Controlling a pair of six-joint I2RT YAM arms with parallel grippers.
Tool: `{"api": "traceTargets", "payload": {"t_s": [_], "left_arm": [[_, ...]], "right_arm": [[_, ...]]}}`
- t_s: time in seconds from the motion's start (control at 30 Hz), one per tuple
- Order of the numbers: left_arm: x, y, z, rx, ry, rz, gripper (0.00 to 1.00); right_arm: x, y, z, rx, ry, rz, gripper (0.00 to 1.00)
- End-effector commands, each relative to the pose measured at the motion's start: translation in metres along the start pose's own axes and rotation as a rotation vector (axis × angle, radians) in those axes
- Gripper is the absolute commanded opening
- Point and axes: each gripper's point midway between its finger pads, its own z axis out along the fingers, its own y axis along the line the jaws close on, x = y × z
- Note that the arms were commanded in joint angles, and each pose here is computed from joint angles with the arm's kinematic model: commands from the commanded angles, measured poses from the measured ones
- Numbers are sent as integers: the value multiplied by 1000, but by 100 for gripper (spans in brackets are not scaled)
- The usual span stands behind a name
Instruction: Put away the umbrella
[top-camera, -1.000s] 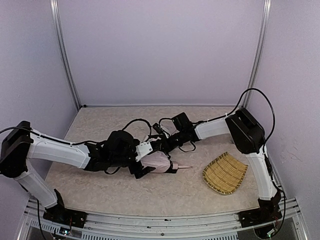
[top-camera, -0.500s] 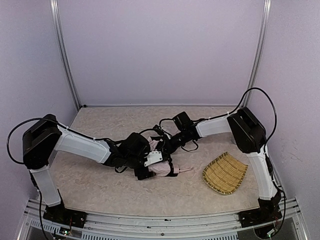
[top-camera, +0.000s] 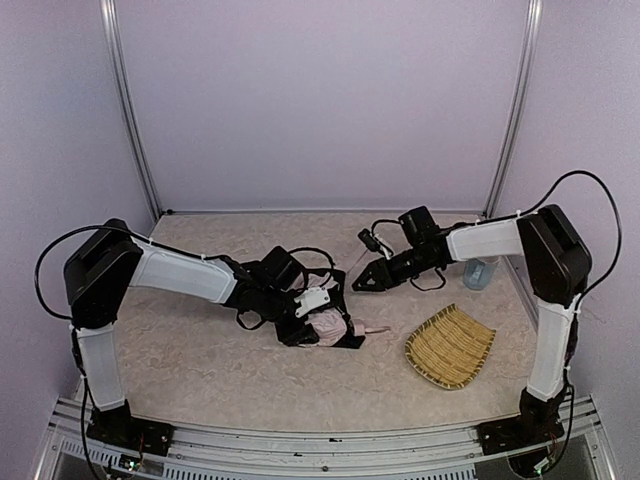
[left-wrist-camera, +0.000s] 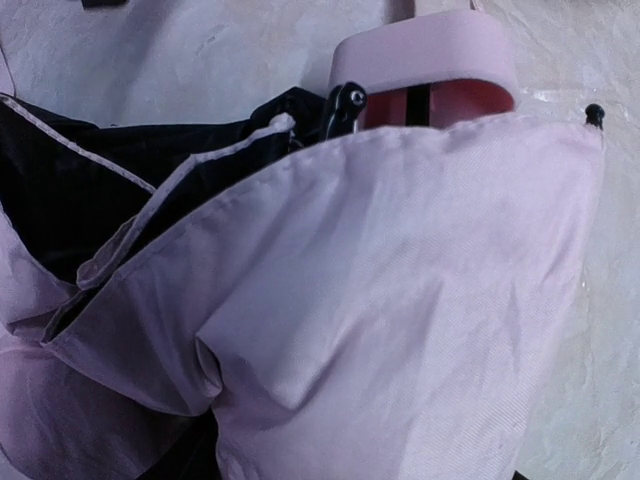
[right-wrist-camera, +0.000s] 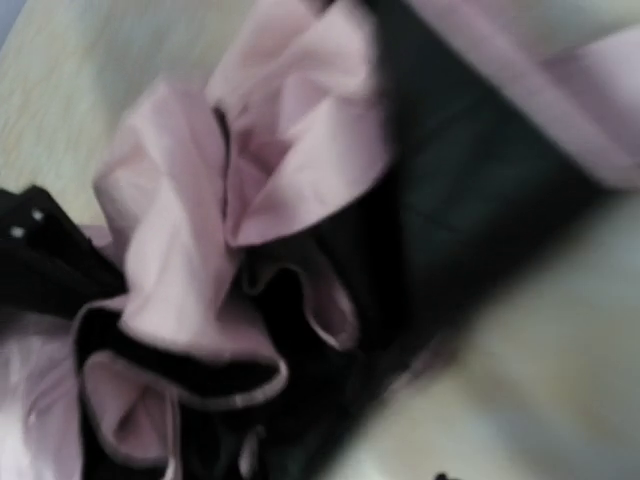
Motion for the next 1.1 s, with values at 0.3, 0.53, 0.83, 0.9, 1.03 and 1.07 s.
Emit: {"api": "traceTargets", "payload": {"t_s": [0.3, 0.53, 0.83, 0.9, 1.03, 1.07], "left_arm": [[75, -65, 22, 472, 216, -382, 51], [81, -68, 22, 535, 262, -417, 46], [88, -77, 20, 581, 297, -420, 44], [89, -78, 20, 588, 302, -416, 44], [88, -79, 20, 606, 303, -412, 44], [87, -79, 21, 608, 302, -412, 44]], "right_arm": [[13, 134, -59, 214, -251, -898, 53], [43, 135, 0, 372, -90, -1273, 85], [31, 99, 28, 558, 28, -1483, 93], [37, 89, 35, 564, 80, -1507, 93], [50, 75, 48, 542, 167, -1529, 92], [55, 74, 54, 506, 185, -1527, 91]]}}
